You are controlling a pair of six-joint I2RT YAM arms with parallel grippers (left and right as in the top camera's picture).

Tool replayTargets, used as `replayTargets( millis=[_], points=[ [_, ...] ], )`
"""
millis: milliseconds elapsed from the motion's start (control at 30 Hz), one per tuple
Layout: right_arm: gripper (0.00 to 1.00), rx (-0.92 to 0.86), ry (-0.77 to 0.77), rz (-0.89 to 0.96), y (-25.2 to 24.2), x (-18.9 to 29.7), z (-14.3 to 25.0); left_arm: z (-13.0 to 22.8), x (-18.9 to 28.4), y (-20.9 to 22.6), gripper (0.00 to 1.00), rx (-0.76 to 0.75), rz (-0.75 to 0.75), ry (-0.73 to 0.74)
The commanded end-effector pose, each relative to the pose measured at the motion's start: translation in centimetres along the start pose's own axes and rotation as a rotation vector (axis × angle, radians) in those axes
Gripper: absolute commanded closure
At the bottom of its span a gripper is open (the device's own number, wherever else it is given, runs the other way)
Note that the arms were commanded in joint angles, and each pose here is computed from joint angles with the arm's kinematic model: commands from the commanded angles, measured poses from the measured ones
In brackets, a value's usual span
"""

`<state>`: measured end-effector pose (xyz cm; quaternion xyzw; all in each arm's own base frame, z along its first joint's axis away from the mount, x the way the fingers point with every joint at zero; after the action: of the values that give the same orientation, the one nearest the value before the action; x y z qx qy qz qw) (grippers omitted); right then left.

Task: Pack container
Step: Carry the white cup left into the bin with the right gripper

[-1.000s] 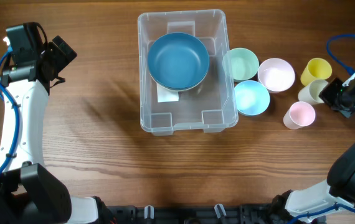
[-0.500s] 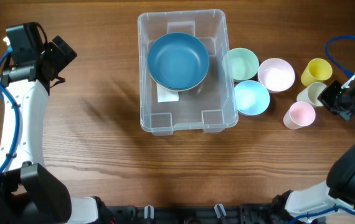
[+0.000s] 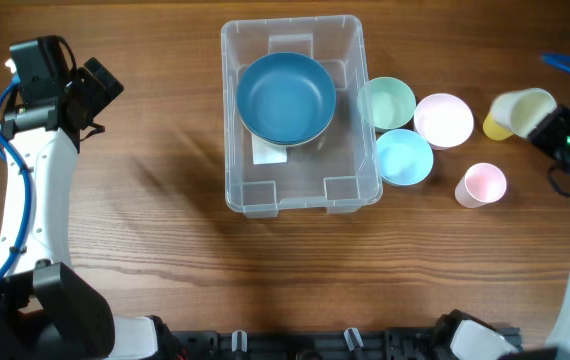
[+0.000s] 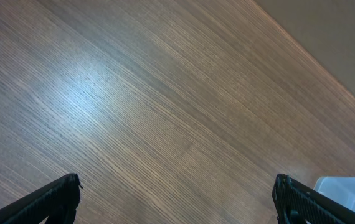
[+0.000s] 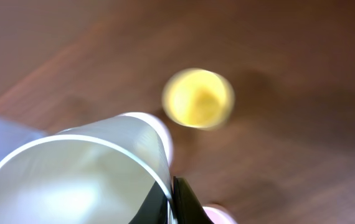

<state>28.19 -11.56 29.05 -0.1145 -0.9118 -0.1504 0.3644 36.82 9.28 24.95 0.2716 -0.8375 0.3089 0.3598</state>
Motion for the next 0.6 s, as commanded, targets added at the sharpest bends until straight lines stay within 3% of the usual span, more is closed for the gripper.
replayTargets(
  millis=[0, 100, 300, 467, 567],
  points=[
    [0.96, 0.242, -0.080, -0.189, 6.4, 2.0, -0.4, -0.3, -0.1, 0.1, 0.00, 0.004, -0.010, -0.008],
    [0.96, 0.409, -0.125, -0.286, 12.8, 2.4, 0.3, -0.3, -0.1, 0.1, 0.00, 0.004, -0.010, -0.008],
    [0.96, 0.592, -0.111, -0.295, 19.9, 0.7, 3.4, -0.3, -0.1, 0.1, 0.00, 0.004, -0.010, -0.008],
    [0.95, 0.730, -0.009, -0.299, 23.4, -2.4, 6.9, -0.3, -0.1, 0.1, 0.00, 0.004, -0.010, -0.008],
    [0.96, 0.785, 0.065, -0.174, 23.2, -4.8, 8.6, -0.3, -0.1, 0.1, 0.00, 0.004, -0.010, -0.008]
  ],
)
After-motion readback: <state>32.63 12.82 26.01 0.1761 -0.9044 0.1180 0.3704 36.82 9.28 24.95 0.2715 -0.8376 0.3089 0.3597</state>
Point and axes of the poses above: each gripper's point midway between its finger pads, its own x axis back along the fingers, its own y axis along the line the jaws close on, z = x × y, the point moved 9 cm from there along x, back along the fingers, and after that the axes turned 8 degrees about x, right-handed, at the moved point
